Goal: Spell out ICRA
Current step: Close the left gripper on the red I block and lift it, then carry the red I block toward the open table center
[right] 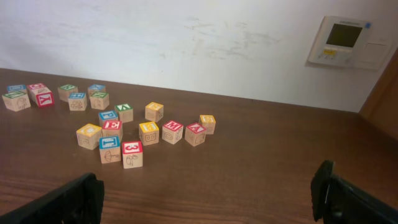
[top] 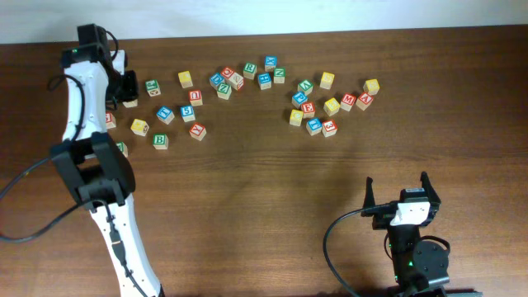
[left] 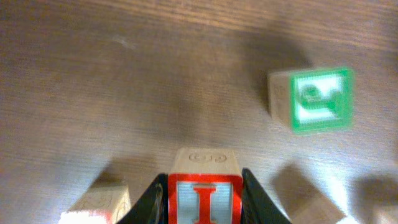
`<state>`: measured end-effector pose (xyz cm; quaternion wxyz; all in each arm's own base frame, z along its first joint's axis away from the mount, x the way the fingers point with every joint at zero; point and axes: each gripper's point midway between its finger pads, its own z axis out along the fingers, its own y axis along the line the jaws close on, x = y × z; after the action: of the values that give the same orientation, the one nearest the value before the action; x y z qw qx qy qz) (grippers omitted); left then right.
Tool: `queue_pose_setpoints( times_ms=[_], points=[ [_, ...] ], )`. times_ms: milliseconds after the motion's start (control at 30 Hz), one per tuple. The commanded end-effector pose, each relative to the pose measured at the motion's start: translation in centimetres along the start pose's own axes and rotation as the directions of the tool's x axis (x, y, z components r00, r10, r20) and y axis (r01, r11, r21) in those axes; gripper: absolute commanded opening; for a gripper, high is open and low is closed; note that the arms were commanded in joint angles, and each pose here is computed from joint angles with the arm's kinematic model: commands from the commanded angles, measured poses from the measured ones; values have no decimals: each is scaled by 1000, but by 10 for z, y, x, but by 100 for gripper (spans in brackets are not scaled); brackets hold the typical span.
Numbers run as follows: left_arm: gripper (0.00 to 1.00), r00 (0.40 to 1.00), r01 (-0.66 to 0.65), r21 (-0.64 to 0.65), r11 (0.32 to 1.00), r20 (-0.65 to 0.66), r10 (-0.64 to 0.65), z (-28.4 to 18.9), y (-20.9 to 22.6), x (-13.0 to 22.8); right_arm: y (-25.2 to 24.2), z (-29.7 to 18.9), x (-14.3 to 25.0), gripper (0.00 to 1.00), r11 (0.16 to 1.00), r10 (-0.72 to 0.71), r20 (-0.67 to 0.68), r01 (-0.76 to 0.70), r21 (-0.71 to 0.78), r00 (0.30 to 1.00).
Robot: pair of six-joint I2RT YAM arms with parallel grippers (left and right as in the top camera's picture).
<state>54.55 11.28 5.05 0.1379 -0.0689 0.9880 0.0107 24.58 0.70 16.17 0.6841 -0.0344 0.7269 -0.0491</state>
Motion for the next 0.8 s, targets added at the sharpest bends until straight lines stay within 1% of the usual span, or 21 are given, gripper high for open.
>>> queue_pose_setpoints(
  times_ms=[0, 67, 167, 233, 300, 367, 433, 467, 533, 667, 767],
  points=[
    [22, 986, 44, 12, 999, 162, -46, -109, -5, -22, 0, 0, 3, 98, 1000, 5, -5, -5, 1, 1000],
    [21, 989, 42, 15, 999, 140, -44, -136, -10, -8, 0, 0, 3, 98, 1000, 5, -5, -5, 1, 1000],
    [20, 994, 57, 22, 998, 89, -59, -159, -13, 14, 0, 0, 3, 98, 1000, 5, -5, -5, 1, 1000],
    [18, 994, 96, 27, 995, 41, -97, -171, -15, 31, 0, 0, 3, 98, 1000, 5, -5, -5, 1, 1000],
    [14, 993, 117, 35, 993, -24, -116, -179, -18, 51, 0, 0, 3, 98, 1000, 5, -5, -5, 1, 1000],
    [12, 989, 123, 32, 992, -83, -120, -183, -19, 67, 0, 0, 3, 98, 1000, 5, -5, -5, 1, 1000],
    [9, 982, 135, 68, 989, -139, -124, -187, -27, 80, 0, 0, 3, 98, 1000, 5, -5, -5, 1, 1000],
    [6, 982, 137, 88, 987, -142, -124, -187, -31, 80, 0, 0, 3, 98, 1000, 5, -5, -5, 1, 1000],
    [6, 983, 136, 124, 983, -144, -117, -189, -39, 81, 0, 0, 3, 98, 1000, 5, -5, -5, 1, 1000],
    [8, 985, 96, 131, 987, -153, -76, -195, -57, 90, 0, 0, 3, 98, 1000, 5, -5, -5, 1, 1000],
    [8, 984, 53, 109, 993, -176, -33, -201, -69, 106, 0, 0, 3, 98, 1000, 5, -5, -5, 1, 1000]
  ],
)
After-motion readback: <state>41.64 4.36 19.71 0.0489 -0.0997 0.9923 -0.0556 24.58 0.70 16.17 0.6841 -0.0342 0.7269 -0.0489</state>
